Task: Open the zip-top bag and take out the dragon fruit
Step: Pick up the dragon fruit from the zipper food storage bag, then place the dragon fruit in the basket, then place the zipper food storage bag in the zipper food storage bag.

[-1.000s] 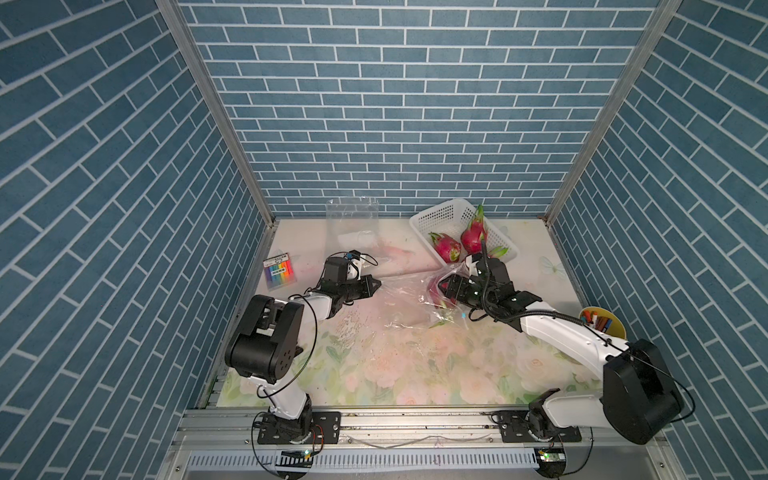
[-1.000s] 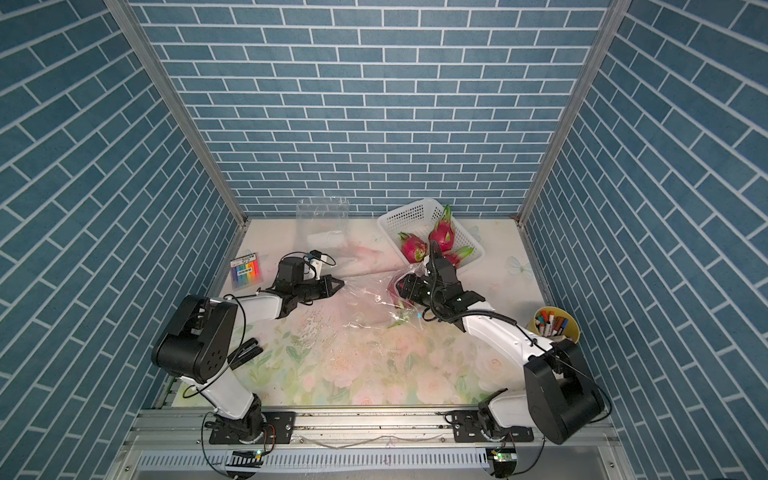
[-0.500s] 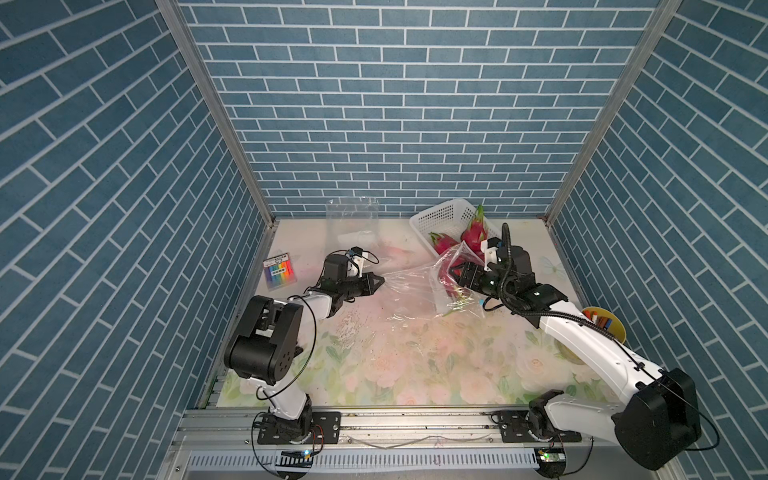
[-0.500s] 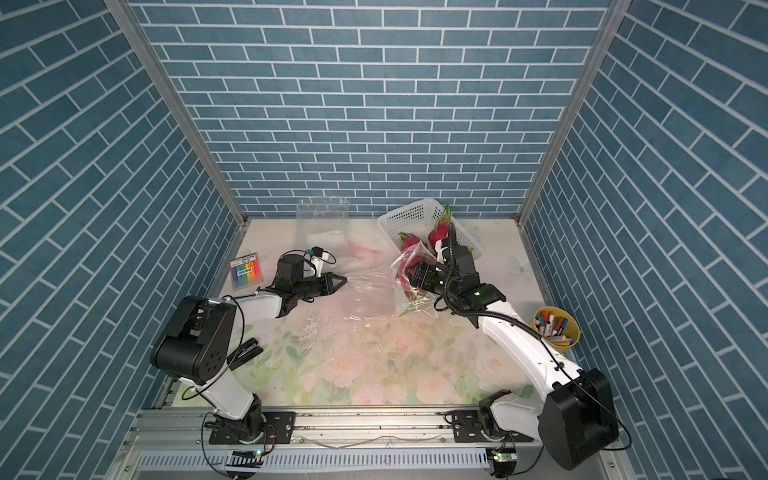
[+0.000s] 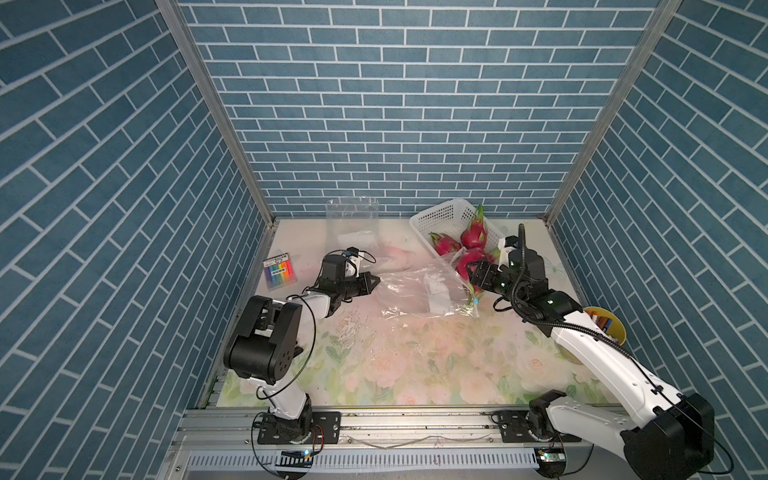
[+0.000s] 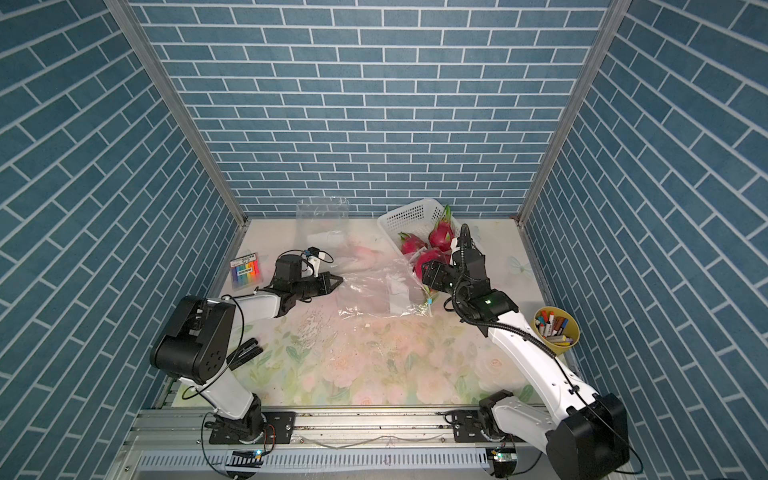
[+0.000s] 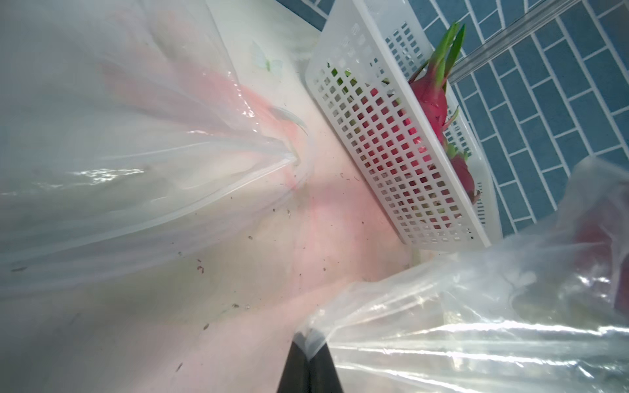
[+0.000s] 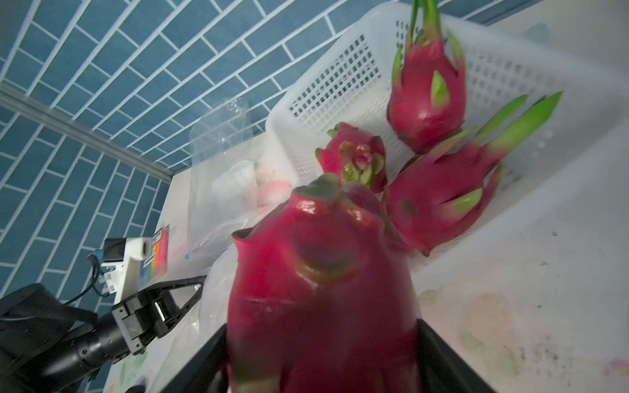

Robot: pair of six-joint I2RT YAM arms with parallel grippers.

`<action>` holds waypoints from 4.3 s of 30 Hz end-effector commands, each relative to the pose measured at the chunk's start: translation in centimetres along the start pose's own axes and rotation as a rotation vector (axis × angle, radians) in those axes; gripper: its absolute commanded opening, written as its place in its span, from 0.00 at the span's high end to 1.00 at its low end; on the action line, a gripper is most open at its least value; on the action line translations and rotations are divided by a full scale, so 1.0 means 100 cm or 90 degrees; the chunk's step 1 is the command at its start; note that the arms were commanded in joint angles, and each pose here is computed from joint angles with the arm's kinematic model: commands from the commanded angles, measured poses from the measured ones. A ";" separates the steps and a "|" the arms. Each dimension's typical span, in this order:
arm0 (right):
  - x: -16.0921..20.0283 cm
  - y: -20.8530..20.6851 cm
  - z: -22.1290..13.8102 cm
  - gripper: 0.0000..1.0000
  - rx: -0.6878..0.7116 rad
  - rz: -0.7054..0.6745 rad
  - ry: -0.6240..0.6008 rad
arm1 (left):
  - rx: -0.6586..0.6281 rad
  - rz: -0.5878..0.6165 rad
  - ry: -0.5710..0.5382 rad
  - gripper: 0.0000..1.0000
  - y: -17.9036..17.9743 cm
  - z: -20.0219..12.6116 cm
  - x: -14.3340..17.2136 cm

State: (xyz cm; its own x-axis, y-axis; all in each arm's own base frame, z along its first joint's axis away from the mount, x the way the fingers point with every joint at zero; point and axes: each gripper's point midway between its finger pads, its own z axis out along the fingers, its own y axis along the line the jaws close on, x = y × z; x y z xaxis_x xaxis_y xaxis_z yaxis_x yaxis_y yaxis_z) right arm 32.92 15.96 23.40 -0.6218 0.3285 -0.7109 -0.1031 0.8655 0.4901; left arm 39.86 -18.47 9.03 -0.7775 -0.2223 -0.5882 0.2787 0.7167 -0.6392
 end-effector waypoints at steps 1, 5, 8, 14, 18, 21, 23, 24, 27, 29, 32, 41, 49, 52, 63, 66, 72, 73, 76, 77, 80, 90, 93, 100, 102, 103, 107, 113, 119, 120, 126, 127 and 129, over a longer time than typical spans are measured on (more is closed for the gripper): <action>-0.020 -0.004 -0.003 0.22 0.020 -0.011 -0.064 | -0.035 -0.013 -0.001 1.00 0.015 -0.002 0.003; -0.025 0.003 0.001 0.23 0.003 -0.011 -0.065 | -0.034 -0.013 -0.001 1.00 0.015 -0.002 0.003; -0.035 0.002 -0.003 0.23 0.015 -0.019 -0.092 | -0.038 -0.012 0.000 1.00 0.016 -0.002 0.004; -0.070 0.006 -0.015 0.23 0.034 -0.026 -0.174 | -0.034 -0.010 0.007 1.00 0.016 0.000 0.006; -0.089 0.010 -0.008 0.23 0.047 -0.050 -0.184 | -0.029 -0.003 0.015 1.00 0.015 0.003 0.009; -0.095 0.012 0.010 0.23 0.046 -0.064 -0.162 | -0.015 0.012 0.023 1.00 0.009 0.005 0.011; -0.098 0.013 0.026 0.23 0.045 -0.073 -0.147 | -0.007 0.021 0.029 1.00 0.004 0.007 0.012; -0.100 0.013 0.035 0.23 0.048 -0.083 -0.139 | 0.000 0.026 0.030 1.00 0.000 0.008 0.013; -0.107 0.013 0.061 0.22 0.059 -0.101 -0.124 | 0.015 0.043 0.044 1.00 -0.011 0.014 0.018; -0.112 0.010 0.079 0.22 0.070 -0.106 -0.123 | 0.026 0.052 0.055 1.00 -0.018 0.018 0.023; -0.121 0.002 0.105 0.22 0.093 -0.107 -0.125 | 0.044 0.062 0.070 1.00 -0.029 0.022 0.030; -0.134 -0.023 0.191 0.21 0.113 -0.077 -0.097 | 0.108 0.094 0.088 1.00 -0.061 0.026 0.047; -0.120 -0.034 0.256 0.21 0.103 -0.057 -0.027 | 0.108 0.097 0.091 1.00 -0.064 0.025 0.051; -0.103 -0.044 0.273 0.19 0.107 -0.042 0.003 | 0.104 0.096 0.092 1.00 -0.062 0.025 0.052; -0.113 -0.033 0.264 0.01 0.093 -0.051 0.006 | 0.066 0.098 0.069 1.00 -0.057 0.019 0.044; -0.125 -0.027 0.248 0.01 0.096 -0.066 -0.005 | 0.034 0.095 0.055 1.00 -0.051 0.015 0.039; -0.147 -0.007 0.182 0.01 0.094 -0.101 -0.032 | -0.057 0.113 -0.005 1.00 -0.035 -0.003 0.005; -0.147 -0.005 0.168 0.01 0.092 -0.105 -0.035 | -0.087 0.115 -0.022 1.00 -0.027 -0.008 -0.006; -0.138 -0.005 0.134 0.01 0.090 -0.114 -0.036 | -0.140 0.101 -0.085 1.00 -0.008 -0.025 -0.038; -0.134 -0.006 0.125 0.01 0.089 -0.117 -0.036 | -0.151 0.097 -0.104 1.00 -0.003 -0.029 -0.047; -0.114 -0.017 0.096 0.02 0.106 -0.121 -0.028 | -0.203 0.099 -0.152 1.00 0.016 -0.042 -0.075; -0.043 -0.080 0.019 0.03 0.223 -0.114 -0.028 | -0.391 0.128 -0.259 0.99 0.077 -0.054 -0.160; -0.027 -0.098 0.007 0.03 0.261 -0.117 -0.023 | -0.446 0.139 -0.270 0.95 0.096 -0.050 -0.180; -0.002 -0.139 -0.009 0.02 0.364 -0.126 -0.025 | -0.482 0.122 -0.220 0.69 0.131 -0.034 -0.191; -0.002 -0.149 -0.011 0.02 0.387 -0.137 -0.036 | -0.478 0.119 -0.212 0.42 0.130 -0.034 -0.189; -0.003 -0.153 -0.011 0.02 0.396 -0.147 -0.044 | -0.478 0.117 -0.210 0.05 0.129 -0.036 -0.187; -0.005 -0.171 -0.010 0.01 0.438 -0.183 -0.071 | -0.483 0.117 -0.230 0.00 0.110 -0.062 -0.192; -0.007 -0.202 -0.003 0.01 0.472 -0.204 -0.098 | -0.519 0.119 -0.303 0.00 0.083 -0.126 -0.181; -0.003 -0.221 0.014 0.01 0.465 -0.248 -0.099 | -0.568 0.197 -0.374 0.00 0.075 -0.173 -0.141; 0.000 -0.222 0.017 0.01 0.455 -0.255 -0.106 | -0.590 0.219 -0.389 0.00 0.077 -0.180 -0.132; -0.006 -0.211 0.019 0.02 0.395 -0.283 -0.218 | -0.630 0.256 -0.388 0.00 0.104 -0.180 -0.082; -0.006 -0.211 0.023 0.02 0.391 -0.291 -0.216 | -0.624 0.267 -0.383 0.00 0.107 -0.177 -0.076; -0.005 -0.209 0.030 0.02 0.377 -0.318 -0.223 | -0.598 0.296 -0.384 0.00 0.106 -0.170 -0.065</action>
State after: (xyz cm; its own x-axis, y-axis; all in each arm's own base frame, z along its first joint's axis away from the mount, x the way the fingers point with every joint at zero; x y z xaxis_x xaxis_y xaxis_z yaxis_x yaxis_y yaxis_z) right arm 35.66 -2.01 8.91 -0.4738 -0.0574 -0.8788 0.2252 0.9568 -0.1840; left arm 37.76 2.37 12.25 -0.3803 0.0413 -0.9239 -0.2709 0.9502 0.1540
